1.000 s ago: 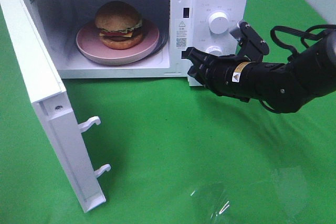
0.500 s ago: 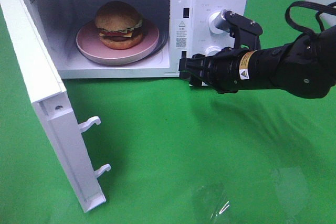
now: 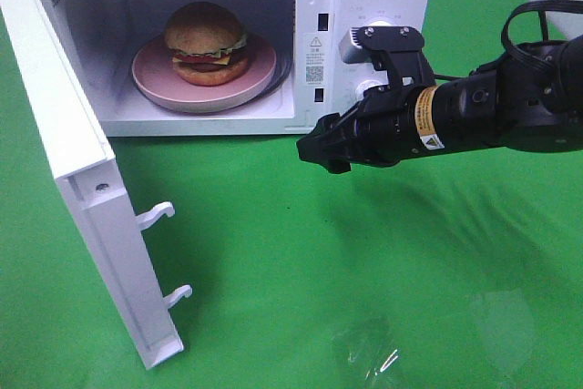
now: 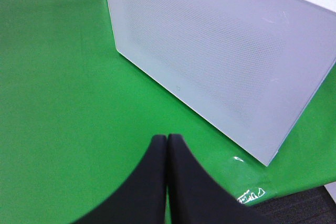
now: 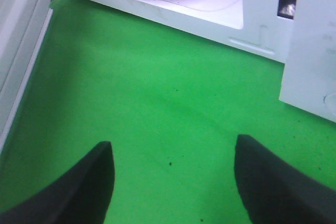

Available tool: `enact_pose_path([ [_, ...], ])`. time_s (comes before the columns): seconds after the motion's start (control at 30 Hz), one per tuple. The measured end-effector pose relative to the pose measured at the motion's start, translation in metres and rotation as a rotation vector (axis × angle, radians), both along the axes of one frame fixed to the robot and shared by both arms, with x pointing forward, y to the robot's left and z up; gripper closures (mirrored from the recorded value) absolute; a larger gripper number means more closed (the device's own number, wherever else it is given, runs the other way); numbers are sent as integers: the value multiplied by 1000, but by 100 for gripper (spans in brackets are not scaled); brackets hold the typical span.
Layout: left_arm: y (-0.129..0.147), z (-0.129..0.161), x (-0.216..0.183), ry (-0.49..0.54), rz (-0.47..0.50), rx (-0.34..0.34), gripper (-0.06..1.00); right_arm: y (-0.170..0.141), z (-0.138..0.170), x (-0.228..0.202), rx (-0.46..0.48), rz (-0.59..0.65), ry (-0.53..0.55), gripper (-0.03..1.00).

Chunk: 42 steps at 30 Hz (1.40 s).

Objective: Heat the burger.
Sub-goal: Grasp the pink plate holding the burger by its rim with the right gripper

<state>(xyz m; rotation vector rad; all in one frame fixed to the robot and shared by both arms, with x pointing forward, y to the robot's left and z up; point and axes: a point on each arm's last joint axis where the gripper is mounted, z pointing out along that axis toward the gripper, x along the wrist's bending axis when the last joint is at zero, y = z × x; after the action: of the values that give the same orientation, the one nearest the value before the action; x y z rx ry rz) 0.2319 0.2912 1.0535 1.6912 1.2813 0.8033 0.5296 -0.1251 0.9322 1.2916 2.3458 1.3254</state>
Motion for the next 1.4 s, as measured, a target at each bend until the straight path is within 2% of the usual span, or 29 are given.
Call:
enact_pose_path([
  [0.27, 0, 0, 0, 0, 0, 0, 94, 10, 16, 9, -42, 122, -42, 35],
  [0.4, 0, 0, 0, 0, 0, 0, 94, 19, 24, 10, -91, 208, -83, 35],
  [0.43, 0, 0, 0, 0, 0, 0, 94, 28, 28, 9, -138, 268, -124, 35],
  [0.5, 0, 0, 0, 0, 0, 0, 94, 38, 33, 7, -155, 303, -151, 35],
  [0.73, 0, 0, 0, 0, 0, 0, 94, 58, 57, 14, -156, 322, -258, 37],
  [0.93, 0, 0, 0, 0, 0, 1, 94, 63, 71, 20, -134, 323, -306, 39],
  [1.4, 0, 0, 0, 0, 0, 1, 94, 63, 72, 21, -74, 244, -224, 39],
])
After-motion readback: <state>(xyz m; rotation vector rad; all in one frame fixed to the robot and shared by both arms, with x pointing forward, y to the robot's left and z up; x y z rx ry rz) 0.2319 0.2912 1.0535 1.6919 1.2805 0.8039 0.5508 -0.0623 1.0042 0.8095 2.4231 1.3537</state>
